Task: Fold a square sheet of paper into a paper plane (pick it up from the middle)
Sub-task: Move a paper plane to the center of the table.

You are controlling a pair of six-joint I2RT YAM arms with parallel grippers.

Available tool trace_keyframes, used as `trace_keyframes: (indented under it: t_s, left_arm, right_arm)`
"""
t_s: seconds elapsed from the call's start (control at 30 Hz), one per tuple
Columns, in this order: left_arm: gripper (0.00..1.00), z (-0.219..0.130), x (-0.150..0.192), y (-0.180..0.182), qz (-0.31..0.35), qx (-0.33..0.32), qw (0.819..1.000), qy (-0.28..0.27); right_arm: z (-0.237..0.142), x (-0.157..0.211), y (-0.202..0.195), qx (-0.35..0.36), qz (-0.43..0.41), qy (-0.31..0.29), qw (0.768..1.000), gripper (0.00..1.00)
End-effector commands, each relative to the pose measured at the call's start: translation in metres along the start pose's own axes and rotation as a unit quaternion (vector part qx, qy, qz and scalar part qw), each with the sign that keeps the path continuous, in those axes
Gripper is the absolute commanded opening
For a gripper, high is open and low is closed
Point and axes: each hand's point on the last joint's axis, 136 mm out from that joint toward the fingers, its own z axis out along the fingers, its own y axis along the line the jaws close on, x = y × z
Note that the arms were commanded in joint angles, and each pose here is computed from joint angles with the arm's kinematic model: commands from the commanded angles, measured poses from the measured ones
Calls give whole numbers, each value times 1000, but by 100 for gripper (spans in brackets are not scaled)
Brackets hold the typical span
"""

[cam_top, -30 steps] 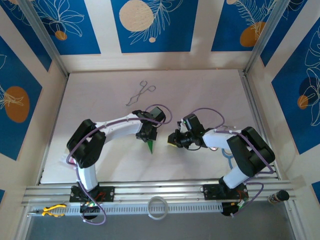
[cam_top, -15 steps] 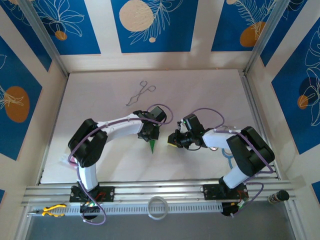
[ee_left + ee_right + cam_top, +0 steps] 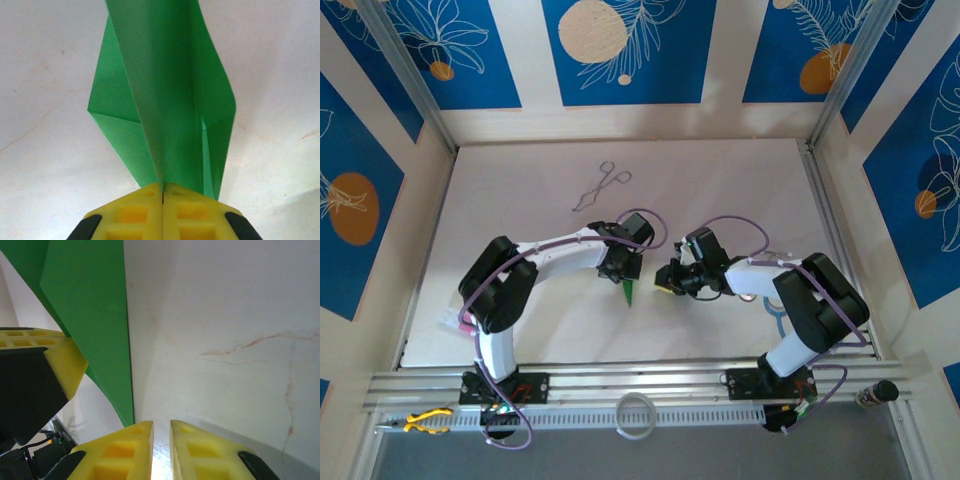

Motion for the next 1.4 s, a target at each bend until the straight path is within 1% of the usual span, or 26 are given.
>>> trace_keyframes:
  t_s: [0.0, 0.07, 0.23, 0.43, 0.63, 0.9, 1.03, 1.17, 1.27, 1.37]
  left_arm:
    - [4, 1, 6, -5, 5, 12, 1000, 9]
    - [0, -2, 6, -6, 4, 14, 1000, 6]
    - [0, -7, 5, -7, 8, 24, 1000, -1]
    - [0, -15, 3, -10, 6, 40, 999, -14]
    - [0, -23, 1, -12, 4, 55, 998, -30]
    - [0, -19, 4, -15, 4, 65, 998, -23]
    - [0, -18, 4, -17, 5, 71, 997, -20]
    - [0, -17, 4, -18, 6, 72, 997, -19]
    - [0, -16, 5, -18, 7, 72, 997, -17]
    - [1, -14, 6, -19, 6, 71, 997, -12]
  right_arm:
    - [1, 4, 7, -21, -1, 8, 1000, 18]
    - [0, 3, 13, -31, -1, 5, 999, 20]
    - [-4, -6, 26, -49, -2, -6, 999, 32]
    - [0, -16, 40, -69, 0, -5, 998, 34]
    - [2, -21, 42, -82, 12, -7, 997, 35]
    - [3, -26, 46, -89, 9, -5, 996, 36]
    - [11, -32, 39, -69, 16, -4, 997, 36]
    - [17, -39, 36, -69, 21, -3, 997, 33]
    - [20, -40, 34, -67, 23, 1, 998, 26]
    - [21, -39, 28, -63, 27, 2, 998, 17]
